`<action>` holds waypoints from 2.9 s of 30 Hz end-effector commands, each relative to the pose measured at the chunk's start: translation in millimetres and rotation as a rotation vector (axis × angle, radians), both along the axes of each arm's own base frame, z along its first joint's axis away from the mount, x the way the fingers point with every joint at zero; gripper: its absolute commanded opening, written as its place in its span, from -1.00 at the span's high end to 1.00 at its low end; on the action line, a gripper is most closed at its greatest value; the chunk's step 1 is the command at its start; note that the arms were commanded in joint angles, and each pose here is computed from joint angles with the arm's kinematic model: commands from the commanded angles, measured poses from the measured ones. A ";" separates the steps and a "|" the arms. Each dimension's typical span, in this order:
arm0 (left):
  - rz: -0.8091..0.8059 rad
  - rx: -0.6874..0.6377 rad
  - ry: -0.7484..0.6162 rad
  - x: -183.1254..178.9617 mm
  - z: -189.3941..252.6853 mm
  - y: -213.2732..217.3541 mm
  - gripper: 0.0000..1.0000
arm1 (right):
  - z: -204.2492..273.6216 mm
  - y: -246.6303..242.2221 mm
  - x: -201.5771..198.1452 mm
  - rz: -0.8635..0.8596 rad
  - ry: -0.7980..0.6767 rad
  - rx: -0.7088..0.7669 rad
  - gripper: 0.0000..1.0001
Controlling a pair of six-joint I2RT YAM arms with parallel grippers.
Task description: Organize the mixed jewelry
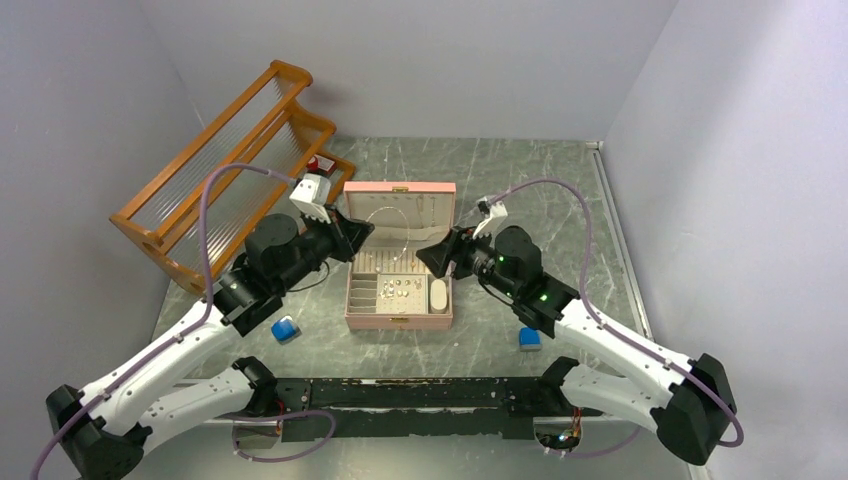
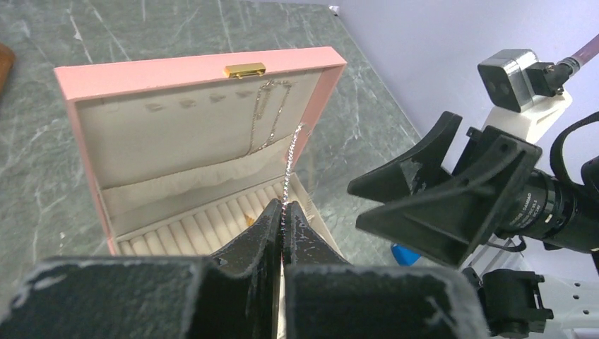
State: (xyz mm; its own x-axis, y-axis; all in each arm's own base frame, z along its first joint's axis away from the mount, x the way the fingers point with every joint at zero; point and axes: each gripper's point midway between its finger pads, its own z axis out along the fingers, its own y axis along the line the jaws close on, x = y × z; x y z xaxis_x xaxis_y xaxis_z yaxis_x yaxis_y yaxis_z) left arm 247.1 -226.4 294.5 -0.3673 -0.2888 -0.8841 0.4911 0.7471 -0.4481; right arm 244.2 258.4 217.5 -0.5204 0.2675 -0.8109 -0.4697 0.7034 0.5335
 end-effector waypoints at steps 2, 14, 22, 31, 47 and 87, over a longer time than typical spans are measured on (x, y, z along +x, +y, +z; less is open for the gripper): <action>-0.058 -0.077 -0.070 5.7 18.9 -17.8 0.90 | 41.5 29.0 -8.3 0.161 -0.129 0.147 -0.37; -0.198 -0.104 -0.091 -9.6 23.8 -36.7 0.90 | 24.2 16.0 21.4 -0.029 -0.067 0.119 -0.16; -0.212 -0.102 -0.083 -11.7 20.0 -38.2 0.90 | 22.0 23.3 24.7 -0.012 -0.078 0.143 0.17; -0.174 -0.090 -0.052 -9.2 11.3 -32.6 0.90 | 18.1 33.1 17.0 0.045 -0.047 0.182 0.86; -0.096 -0.065 -0.033 -0.7 1.9 -22.0 0.90 | 14.6 36.8 15.6 0.063 -0.035 0.185 0.39; 0.332 -0.009 0.139 36.3 -39.2 36.6 -0.61 | 16.1 63.4 64.9 0.033 -0.152 0.088 1.00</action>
State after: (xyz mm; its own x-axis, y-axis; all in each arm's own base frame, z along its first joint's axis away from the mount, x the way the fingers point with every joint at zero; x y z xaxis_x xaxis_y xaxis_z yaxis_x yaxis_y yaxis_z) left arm 281.1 -203.2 235.3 -0.4262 -0.3557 -0.8318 0.2009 0.8593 -0.4704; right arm 296.9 315.3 216.3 -0.4658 0.3180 -0.8258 -0.5338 0.6432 0.5489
